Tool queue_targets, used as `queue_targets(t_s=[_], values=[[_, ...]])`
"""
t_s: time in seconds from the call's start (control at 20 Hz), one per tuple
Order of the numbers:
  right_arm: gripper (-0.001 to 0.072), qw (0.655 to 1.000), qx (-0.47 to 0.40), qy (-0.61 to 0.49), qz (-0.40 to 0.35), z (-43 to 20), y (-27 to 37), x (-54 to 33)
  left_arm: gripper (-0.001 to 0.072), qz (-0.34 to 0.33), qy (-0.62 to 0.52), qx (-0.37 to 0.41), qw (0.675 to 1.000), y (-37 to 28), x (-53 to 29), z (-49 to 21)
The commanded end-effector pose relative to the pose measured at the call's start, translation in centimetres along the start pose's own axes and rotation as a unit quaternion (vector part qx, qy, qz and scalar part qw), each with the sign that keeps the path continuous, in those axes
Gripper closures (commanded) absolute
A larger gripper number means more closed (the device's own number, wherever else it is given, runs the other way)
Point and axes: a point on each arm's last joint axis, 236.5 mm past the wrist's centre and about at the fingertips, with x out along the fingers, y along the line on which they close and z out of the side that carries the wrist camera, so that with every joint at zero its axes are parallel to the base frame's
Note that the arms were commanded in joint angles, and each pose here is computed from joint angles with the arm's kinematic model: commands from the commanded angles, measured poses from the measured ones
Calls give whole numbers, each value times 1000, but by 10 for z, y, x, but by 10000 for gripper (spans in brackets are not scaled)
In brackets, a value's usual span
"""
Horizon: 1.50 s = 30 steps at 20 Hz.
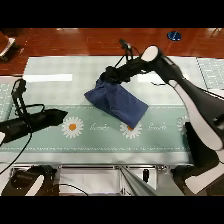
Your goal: Fold the shirts.
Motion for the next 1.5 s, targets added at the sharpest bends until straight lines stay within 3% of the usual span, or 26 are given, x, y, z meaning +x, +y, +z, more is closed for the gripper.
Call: queue_targets(t_s=[0.0,0.05,0.1,0.15,0.35,0.5,0.7,0.8,0.95,1.05,1.2,1.45], values=[[689,999,29,5,28,5,4,32,688,2,-5,-13,1000,6,3,-8],[666,999,37,-5,37,10,6,36,688,3,-7,-14,1000,7,4,-6],[436,998,38,-10,46,11,10,40,688,3,-9,-15,1000,7,5,-5],[294,998,28,-12,59,12,15,41,688,5,-8,-17,1000,8,6,-5],[294,993,44,7,109,16,27,-4,688,10,-1,-23,1000,13,13,-5],[294,996,6,31,82,8,14,-81,688,13,8,-27,1000,15,17,-7],[296,988,-62,-26,-135,-6,-39,-204,688,13,9,-27,1000,16,17,-8],[307,957,-50,-129,-255,-17,-70,-263,688,13,9,-27,1000,16,17,-8],[307,905,42,-252,-340,-80,-124,-301,688,13,2,-27,1000,16,18,-5],[298,901,122,-243,-339,-144,-163,-271,688,13,-10,-27,1000,16,18,1],[288,926,217,-186,-247,-205,-182,-188,688,13,-28,-27,999,16,17,10],[288,933,290,-146,-156,-209,-182,-128,688,1,-33,-38,999,11,17,12]])
